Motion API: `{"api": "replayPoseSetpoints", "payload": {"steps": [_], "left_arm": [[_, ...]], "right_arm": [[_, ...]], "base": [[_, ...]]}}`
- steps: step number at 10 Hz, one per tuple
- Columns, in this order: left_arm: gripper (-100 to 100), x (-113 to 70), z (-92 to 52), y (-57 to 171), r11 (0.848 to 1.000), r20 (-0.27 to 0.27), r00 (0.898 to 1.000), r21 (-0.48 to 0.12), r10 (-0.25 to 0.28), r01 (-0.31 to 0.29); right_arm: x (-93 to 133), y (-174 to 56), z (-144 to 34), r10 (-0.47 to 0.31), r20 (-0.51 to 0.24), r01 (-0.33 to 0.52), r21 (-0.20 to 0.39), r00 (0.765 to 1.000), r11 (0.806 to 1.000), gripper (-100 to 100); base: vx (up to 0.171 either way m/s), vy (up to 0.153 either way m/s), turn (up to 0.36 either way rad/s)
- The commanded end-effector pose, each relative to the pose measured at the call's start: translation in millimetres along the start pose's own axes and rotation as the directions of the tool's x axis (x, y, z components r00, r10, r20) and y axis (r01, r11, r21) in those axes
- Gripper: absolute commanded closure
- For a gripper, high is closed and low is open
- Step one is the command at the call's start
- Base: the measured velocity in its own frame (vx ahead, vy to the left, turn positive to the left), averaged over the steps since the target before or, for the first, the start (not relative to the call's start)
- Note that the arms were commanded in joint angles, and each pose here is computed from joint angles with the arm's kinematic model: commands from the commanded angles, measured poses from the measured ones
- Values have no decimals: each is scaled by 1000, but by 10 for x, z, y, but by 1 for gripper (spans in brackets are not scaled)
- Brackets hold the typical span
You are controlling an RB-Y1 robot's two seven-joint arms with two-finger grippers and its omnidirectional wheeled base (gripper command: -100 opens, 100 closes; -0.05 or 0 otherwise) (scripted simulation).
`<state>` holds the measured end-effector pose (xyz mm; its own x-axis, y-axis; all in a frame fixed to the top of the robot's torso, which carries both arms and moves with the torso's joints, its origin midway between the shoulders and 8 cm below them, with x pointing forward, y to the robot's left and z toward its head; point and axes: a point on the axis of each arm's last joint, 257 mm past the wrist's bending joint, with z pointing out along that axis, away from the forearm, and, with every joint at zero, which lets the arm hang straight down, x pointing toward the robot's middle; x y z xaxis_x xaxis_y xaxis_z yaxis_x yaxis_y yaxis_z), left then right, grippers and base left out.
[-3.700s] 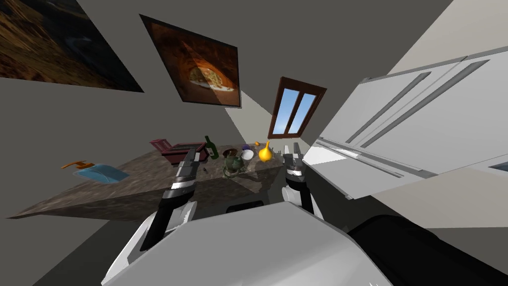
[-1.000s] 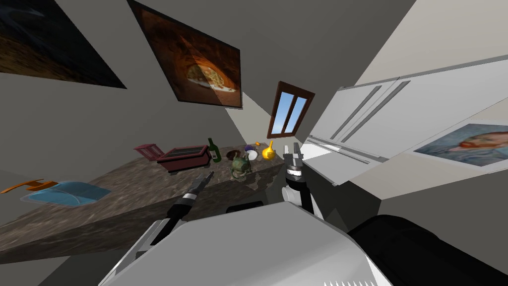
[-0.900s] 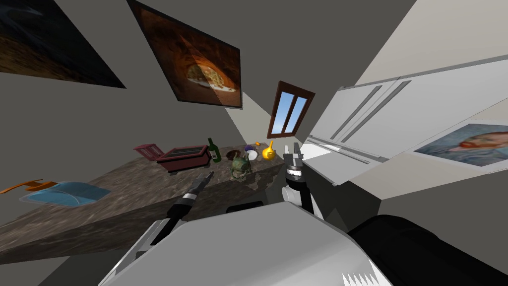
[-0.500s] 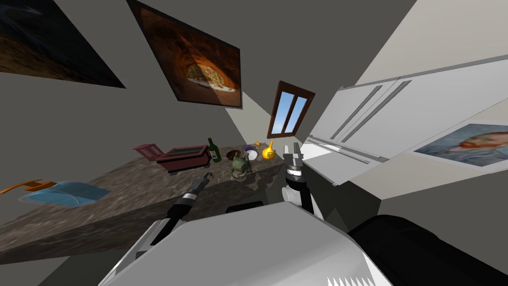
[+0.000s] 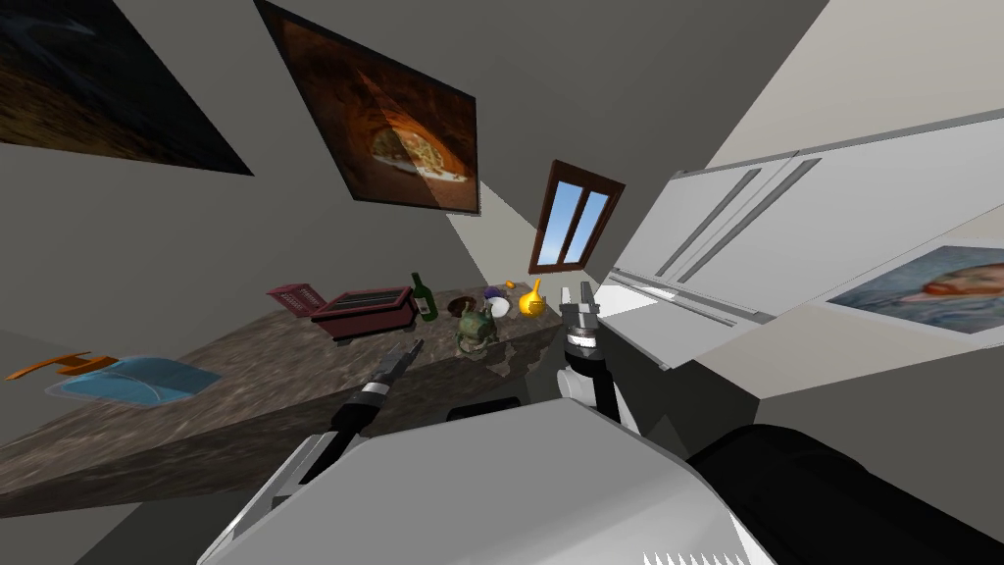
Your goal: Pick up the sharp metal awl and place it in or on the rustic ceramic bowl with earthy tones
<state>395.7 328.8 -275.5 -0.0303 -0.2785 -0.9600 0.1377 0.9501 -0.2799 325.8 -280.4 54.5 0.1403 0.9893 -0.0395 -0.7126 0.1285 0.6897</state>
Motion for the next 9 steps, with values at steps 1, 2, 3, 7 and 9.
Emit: {"api": "replayPoseSetpoints", "payload": {"steps": [1, 2, 3, 7, 9], "left_arm": [[-100, 30, 0, 1, 999, -4, 999, 1, 44, -44], [-100, 48, -1, 4, 998, -7, 998, 1, 67, -67], [-100, 66, -1, 7, 996, -10, 996, 1, 91, -91], [-100, 141, -4, 18, 983, -22, 982, 4, 185, -185], [-100, 181, -6, 23, 972, -29, 972, 7, 233, -233]], "right_arm": [[0, 0, 0, 0, 0, 0, 0, 1000, 1000, 0], [0, 0, 0, 0, 0, 0, 0, 1000, 1000, 0], [0, 0, 0, 0, 0, 0, 0, 1000, 1000, 0], [0, 0, 0, 0, 0, 0, 0, 1000, 1000, 0], [0, 0, 0, 0, 0, 0, 0, 1000, 1000, 0]], "base": [[23, -14, 26], [21, -14, 27], [23, -13, 21], [18, -11, 25], [19, -12, 27]]}}
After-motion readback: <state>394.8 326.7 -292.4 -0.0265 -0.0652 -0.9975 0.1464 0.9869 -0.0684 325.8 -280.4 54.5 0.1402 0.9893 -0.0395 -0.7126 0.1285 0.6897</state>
